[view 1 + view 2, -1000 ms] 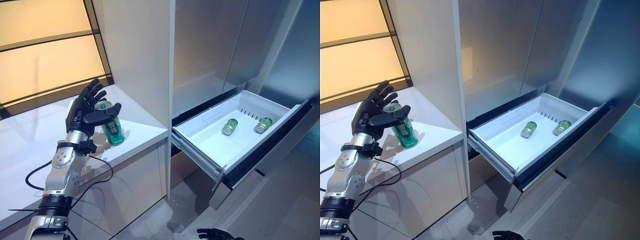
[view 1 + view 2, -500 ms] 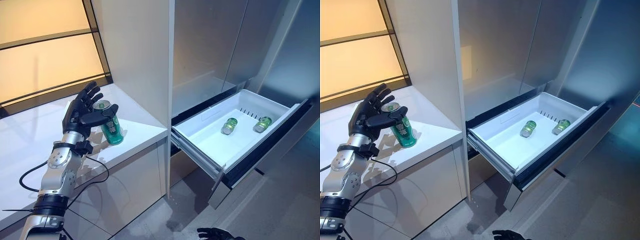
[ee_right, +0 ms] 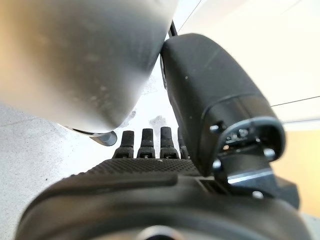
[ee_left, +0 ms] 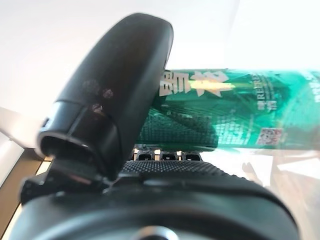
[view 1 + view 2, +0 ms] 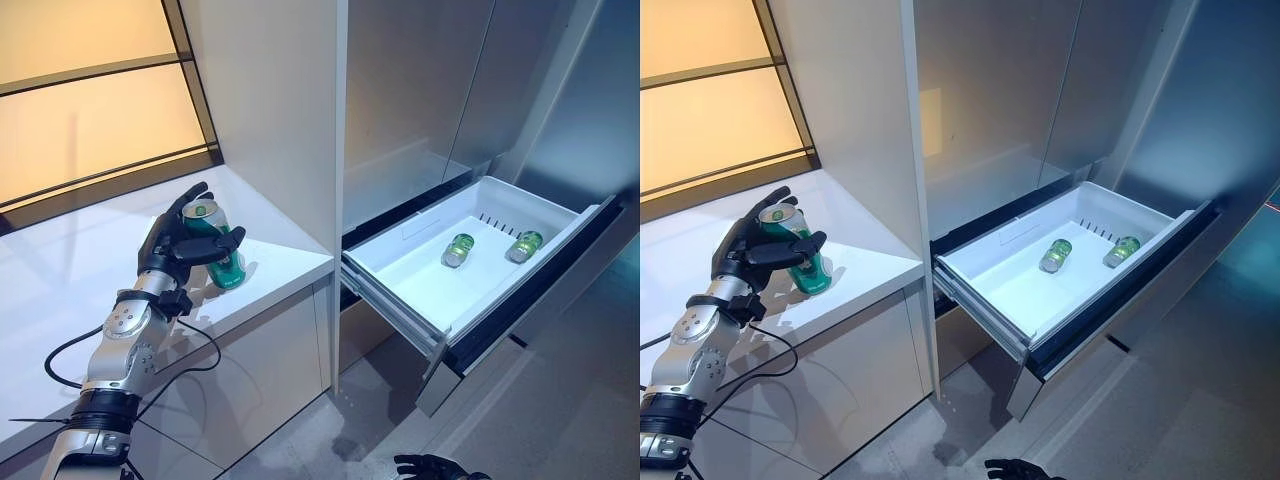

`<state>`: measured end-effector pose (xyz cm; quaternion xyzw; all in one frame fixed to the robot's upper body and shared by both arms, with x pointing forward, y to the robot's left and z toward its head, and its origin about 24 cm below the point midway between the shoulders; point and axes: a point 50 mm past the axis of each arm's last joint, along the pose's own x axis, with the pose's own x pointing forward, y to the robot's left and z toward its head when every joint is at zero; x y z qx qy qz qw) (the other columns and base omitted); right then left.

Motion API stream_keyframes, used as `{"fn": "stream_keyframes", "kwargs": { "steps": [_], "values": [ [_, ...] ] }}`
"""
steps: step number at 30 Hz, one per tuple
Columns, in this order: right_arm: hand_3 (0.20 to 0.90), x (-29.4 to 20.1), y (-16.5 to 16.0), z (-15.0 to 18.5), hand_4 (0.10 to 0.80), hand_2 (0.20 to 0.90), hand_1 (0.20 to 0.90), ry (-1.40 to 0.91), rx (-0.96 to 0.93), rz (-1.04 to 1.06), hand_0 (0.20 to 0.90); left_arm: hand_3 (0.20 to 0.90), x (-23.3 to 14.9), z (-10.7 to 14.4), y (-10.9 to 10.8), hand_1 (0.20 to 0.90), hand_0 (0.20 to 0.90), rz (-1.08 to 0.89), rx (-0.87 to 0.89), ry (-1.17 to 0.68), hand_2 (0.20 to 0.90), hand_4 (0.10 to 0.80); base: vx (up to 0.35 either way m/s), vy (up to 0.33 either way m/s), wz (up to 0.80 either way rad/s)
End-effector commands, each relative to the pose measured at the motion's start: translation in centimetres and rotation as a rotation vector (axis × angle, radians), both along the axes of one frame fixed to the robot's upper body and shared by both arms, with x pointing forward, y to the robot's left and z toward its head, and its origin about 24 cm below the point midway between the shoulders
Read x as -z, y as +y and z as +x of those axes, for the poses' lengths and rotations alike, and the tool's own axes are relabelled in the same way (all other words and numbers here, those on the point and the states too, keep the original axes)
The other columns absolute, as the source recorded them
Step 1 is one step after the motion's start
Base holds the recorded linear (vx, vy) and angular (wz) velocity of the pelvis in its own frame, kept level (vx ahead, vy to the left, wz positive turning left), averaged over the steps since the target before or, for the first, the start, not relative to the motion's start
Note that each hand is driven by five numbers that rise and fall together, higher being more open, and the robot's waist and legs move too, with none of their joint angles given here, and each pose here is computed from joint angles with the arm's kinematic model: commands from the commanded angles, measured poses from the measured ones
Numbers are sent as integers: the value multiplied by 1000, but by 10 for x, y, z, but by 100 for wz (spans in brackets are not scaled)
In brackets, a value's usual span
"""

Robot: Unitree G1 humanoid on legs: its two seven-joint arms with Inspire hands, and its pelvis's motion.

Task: Put drinks into fridge and close the fridge

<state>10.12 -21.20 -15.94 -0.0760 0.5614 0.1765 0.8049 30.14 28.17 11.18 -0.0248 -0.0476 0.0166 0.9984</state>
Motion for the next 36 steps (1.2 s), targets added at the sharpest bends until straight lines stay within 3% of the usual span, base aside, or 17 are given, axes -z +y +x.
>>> {"fn": "stream_keyframes", "kwargs": {
  "steps": [1, 4, 5, 6, 14, 23, 26, 30, 36],
  "values": [
    [900, -1, -18, -8, 800, 900, 900, 67, -58, -39, 900, 900, -73, 17, 1, 900, 900, 84, 17, -266, 900, 800, 0, 0, 0],
    [900, -1, -18, -9, 800, 900, 900, 66, -57, -37, 900, 900, -74, 17, 2, 900, 900, 72, 8, -278, 900, 800, 0, 0, 0],
    [900, -1, -18, -9, 800, 900, 900, 66, -57, -37, 900, 584, -74, 17, 2, 629, 629, 67, 7, -283, 629, 484, 0, 0, 0],
    [900, -1, -17, -9, 800, 900, 900, 66, -58, -37, 900, 203, -75, 17, 1, 302, 302, 59, 5, -298, 302, 103, 0, 0, 0],
    [900, 0, -16, -10, 800, 900, 900, 71, -66, -37, 900, 200, -83, 14, -6, 300, 300, -116, 53, -416, 300, 100, 0, 0, 0],
    [900, -2, -13, -5, 800, 900, 900, 28, -52, -13, 900, 200, -106, 5, -23, 300, 300, -153, 138, -586, 300, 100, 0, 0, 0],
    [900, -9, -8, 15, 800, 900, 900, -98, -5, 55, 900, 200, -124, -2, -39, 300, 300, -161, 247, -667, 300, 100, 0, 0, 0],
    [900, -37, 18, 64, 800, 900, 900, -366, -15, 197, 900, 200, -138, -14, -65, 300, 300, -126, 411, -750, 300, 100, -8, -5, 0],
    [900, -117, 67, 114, 800, 900, 900, -773, -161, 456, 900, 200, -133, -29, -84, 300, 300, -21, 585, -801, 300, 100, -34, -14, -4]
  ]
}}
